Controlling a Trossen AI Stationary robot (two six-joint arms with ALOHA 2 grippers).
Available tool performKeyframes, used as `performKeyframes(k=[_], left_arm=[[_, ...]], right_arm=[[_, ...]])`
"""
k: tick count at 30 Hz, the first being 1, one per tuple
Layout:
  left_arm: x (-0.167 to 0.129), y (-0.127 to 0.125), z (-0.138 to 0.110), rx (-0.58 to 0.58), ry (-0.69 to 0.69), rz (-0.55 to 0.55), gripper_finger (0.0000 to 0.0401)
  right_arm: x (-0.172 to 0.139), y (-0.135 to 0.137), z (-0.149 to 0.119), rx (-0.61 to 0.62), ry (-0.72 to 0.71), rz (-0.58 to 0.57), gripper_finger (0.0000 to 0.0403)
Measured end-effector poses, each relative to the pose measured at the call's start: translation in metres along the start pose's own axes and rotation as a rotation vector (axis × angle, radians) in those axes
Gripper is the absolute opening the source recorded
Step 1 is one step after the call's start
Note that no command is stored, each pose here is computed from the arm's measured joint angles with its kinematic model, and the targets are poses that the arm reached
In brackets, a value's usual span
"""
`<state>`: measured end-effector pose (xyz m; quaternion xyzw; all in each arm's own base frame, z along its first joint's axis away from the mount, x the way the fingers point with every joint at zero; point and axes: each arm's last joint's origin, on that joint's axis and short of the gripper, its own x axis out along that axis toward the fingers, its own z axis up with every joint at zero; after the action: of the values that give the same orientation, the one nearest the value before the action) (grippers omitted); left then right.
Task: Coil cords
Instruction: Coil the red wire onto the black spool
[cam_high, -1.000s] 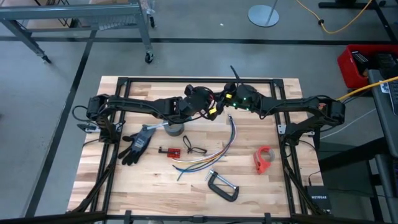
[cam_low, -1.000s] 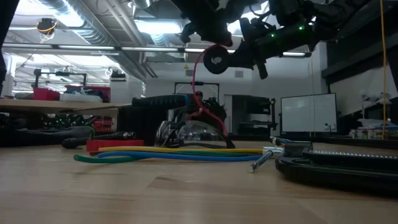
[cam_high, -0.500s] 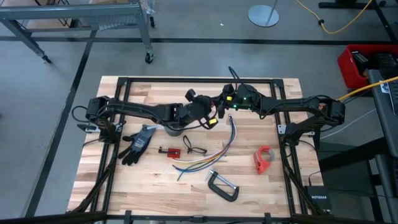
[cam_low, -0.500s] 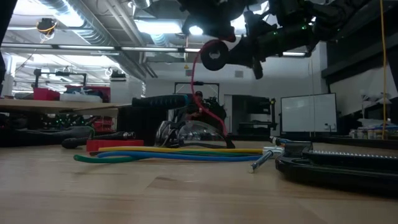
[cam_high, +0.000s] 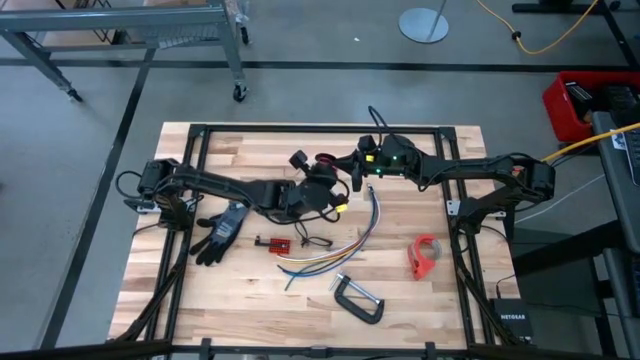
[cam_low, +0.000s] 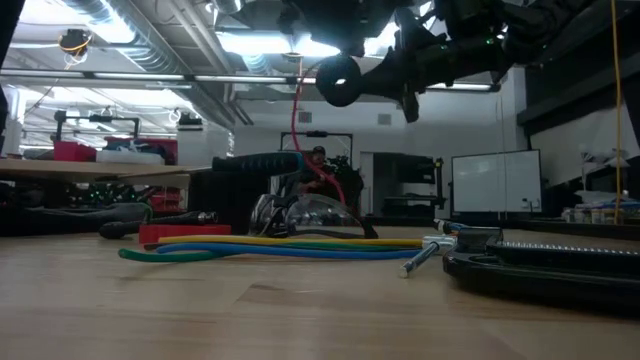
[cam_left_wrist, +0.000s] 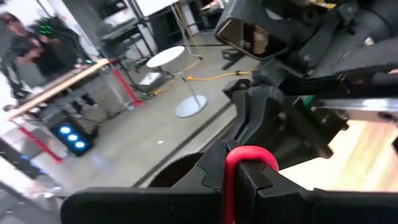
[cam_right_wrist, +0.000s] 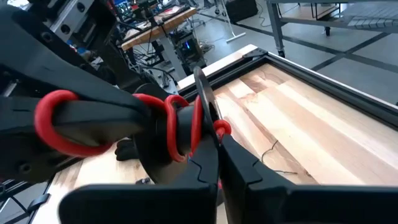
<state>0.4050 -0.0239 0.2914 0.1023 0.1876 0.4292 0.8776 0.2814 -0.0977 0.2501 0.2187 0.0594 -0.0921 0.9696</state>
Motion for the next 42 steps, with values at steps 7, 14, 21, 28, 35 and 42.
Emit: performKeyframes(k=[7,14,21,28,35,42], left_arm=[[-0.009,-0.003,0.001,0.026,-0.019,0.078,0.0],[-0.015,-0.005,0.013,0.028,-0.092,0.104,0.0],[-0.017,-0.002,0.02,0.01,-0.119,0.112,0.0],[-0.018,-0.001,0.022,-0.003,-0.123,0.117,0.0],[-0.018,0.001,0.027,-0.038,-0.15,0.123,0.0],[-0.023,-0.001,0.031,-0.08,-0.177,0.109,0.0]], right_arm=[[0.0,0.001,0.003,-0.007,-0.031,0.013,0.0001],[-0.001,0.005,0.007,-0.013,-0.042,0.076,0.0001],[0.0,0.01,0.007,-0.02,-0.043,0.126,0.0001],[0.001,0.016,0.005,-0.026,-0.052,0.11,0.0001],[0.003,0.025,0.0,-0.051,-0.076,0.041,0.0001],[0.003,0.033,-0.004,-0.111,-0.113,-0.057,0.0001]])
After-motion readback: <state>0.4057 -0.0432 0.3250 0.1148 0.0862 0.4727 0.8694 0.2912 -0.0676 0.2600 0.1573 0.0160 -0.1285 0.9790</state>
